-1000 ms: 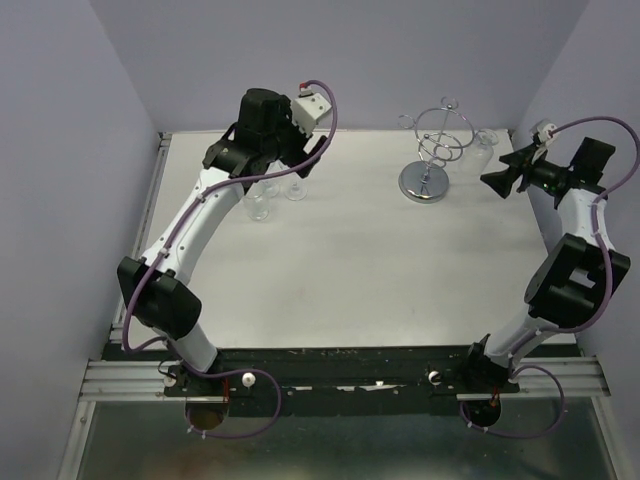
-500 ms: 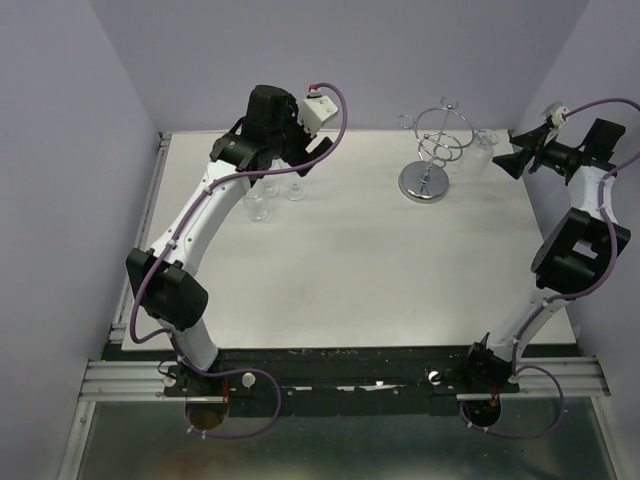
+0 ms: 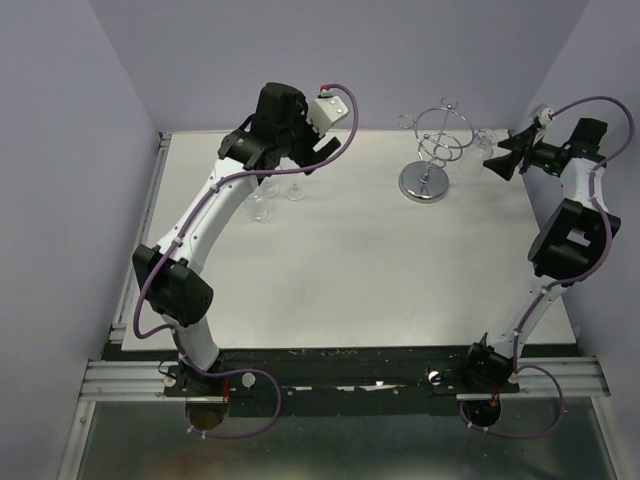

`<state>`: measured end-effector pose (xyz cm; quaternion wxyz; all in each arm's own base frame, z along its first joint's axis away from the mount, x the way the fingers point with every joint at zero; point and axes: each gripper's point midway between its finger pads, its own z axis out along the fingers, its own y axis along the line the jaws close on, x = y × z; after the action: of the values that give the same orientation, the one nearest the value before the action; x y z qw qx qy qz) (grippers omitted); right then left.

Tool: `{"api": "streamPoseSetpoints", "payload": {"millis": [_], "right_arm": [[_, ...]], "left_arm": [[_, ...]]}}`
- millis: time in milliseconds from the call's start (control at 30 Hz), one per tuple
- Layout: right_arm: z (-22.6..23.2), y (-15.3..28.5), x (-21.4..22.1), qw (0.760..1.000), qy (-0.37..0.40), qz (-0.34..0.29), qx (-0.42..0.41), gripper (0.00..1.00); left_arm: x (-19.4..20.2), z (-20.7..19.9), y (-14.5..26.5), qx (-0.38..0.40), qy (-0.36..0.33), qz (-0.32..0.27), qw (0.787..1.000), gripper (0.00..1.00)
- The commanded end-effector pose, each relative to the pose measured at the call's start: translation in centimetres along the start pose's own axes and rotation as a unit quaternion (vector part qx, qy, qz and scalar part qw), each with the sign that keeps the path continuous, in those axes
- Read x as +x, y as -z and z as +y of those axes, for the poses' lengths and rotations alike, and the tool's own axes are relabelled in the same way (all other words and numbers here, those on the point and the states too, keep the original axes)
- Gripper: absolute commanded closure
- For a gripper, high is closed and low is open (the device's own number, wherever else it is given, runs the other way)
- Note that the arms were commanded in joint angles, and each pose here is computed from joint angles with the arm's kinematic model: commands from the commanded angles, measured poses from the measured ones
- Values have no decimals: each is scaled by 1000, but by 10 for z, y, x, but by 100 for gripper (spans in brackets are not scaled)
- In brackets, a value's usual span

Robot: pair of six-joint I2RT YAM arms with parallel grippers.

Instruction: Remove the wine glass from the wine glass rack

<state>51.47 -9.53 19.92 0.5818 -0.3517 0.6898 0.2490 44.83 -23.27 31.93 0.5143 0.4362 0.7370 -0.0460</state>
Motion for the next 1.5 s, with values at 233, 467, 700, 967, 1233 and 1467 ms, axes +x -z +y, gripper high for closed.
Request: {"api": "streamPoseSetpoints", "payload": {"millis": [233,467,700,967,1233,1467], "right_arm": [[5,-29,7,999,-14,-5,-41,13],[13,-45,3,998,-22,-19,-64,15],[14,-52,4,997,-21,-19,-67,18],[9,-52,5,998,-13,-14,-56,34],[5,-45,-4,999,-28,-14,-43,65],[5,-37,-10,999,-17,-19,-36,100]], "left_arm": [[-4,-27,0,14,-47,15,999,1],[2,-24,3,4,-53,27,998,1],[0,-22,2,-2,-49,26,998,1],[4,-24,2,0,-50,30,998,1],[3,-26,-1,4,-48,27,998,1],[7,-30,2,10,-43,27,999,1]]}}
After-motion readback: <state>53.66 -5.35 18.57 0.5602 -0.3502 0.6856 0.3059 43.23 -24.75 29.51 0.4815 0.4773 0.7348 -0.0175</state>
